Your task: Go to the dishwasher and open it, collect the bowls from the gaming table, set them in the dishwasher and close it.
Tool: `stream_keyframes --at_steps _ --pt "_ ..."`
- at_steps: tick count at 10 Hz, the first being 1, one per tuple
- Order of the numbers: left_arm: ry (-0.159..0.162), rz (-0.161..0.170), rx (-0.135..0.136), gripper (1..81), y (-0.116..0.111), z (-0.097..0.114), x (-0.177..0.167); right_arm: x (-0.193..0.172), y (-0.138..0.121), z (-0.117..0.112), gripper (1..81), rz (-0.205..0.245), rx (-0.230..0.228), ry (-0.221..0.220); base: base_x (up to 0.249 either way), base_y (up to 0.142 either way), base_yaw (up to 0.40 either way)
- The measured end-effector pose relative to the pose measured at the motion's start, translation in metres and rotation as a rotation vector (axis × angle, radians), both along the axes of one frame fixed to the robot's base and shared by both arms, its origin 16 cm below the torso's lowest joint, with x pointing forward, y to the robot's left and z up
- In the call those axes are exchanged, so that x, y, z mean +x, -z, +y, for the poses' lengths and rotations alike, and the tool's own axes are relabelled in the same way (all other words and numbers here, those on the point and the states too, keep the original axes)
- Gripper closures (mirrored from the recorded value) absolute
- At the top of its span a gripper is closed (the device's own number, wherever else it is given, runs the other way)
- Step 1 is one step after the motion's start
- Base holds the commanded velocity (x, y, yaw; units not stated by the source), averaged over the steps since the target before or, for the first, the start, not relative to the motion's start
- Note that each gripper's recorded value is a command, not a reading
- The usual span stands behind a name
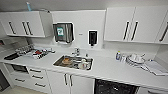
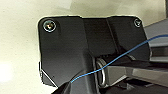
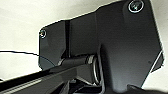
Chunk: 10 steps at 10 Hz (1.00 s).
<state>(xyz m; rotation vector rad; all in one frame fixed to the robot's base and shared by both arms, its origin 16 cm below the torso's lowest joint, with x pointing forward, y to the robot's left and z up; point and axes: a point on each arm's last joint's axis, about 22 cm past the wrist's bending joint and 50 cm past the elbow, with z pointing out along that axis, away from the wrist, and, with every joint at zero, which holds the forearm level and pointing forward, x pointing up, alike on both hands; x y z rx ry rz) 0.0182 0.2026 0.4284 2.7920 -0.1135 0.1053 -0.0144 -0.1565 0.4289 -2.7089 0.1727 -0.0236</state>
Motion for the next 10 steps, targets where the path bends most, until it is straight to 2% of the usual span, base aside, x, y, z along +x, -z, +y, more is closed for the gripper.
stream_keyframes --at_steps 3,7,10 --pt "0.003 0.000 0.018 1.0 0.002 0.008 0.000 0.003 0.000 -0.002 1.0 -0.003 -0.004 -0.001 0.000 0.000 0.329" --pt "0.013 -0.006 0.013 1.0 0.002 0.000 0.001 0.015 0.001 0.002 1.0 -0.022 -0.007 -0.014 0.000 0.000 0.333" --pt "0.011 -0.006 0.055 1.0 0.006 0.020 0.001 0.014 0.000 0.027 1.0 -0.019 0.001 -0.033 0.000 0.000 0.335"
